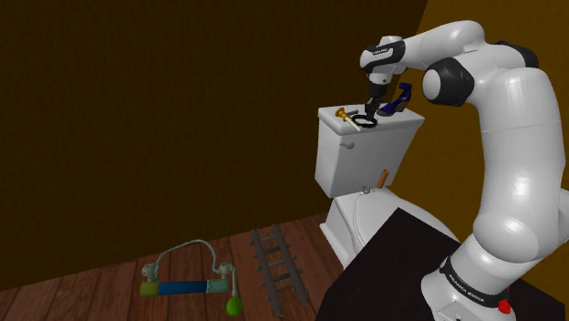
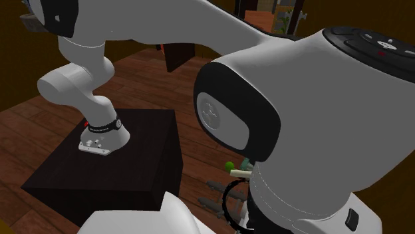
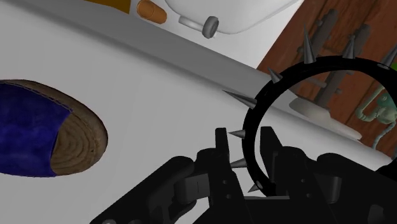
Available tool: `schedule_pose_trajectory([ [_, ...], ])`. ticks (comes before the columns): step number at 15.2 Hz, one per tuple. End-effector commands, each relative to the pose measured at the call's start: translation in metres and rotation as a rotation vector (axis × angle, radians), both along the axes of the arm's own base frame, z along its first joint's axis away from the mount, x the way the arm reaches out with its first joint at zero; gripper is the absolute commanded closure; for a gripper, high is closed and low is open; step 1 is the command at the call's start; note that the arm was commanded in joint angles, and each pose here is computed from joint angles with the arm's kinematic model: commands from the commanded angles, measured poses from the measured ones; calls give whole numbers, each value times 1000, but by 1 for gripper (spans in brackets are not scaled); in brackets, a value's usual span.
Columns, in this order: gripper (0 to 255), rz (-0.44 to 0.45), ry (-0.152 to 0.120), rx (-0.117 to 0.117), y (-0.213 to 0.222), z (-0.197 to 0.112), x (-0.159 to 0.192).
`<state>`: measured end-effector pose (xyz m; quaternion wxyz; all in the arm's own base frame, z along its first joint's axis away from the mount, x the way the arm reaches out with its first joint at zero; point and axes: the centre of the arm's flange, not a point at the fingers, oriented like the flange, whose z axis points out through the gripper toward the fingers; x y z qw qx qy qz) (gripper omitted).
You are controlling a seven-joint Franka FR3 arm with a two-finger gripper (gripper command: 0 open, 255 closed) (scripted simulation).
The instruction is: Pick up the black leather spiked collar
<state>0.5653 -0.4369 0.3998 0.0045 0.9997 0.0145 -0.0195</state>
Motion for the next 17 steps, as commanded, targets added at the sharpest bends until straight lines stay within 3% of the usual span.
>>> schedule_pose_trajectory([
  [1, 255, -1, 1, 0, -1, 5, 0],
  [17, 255, -1, 1, 0, -1, 80, 0],
])
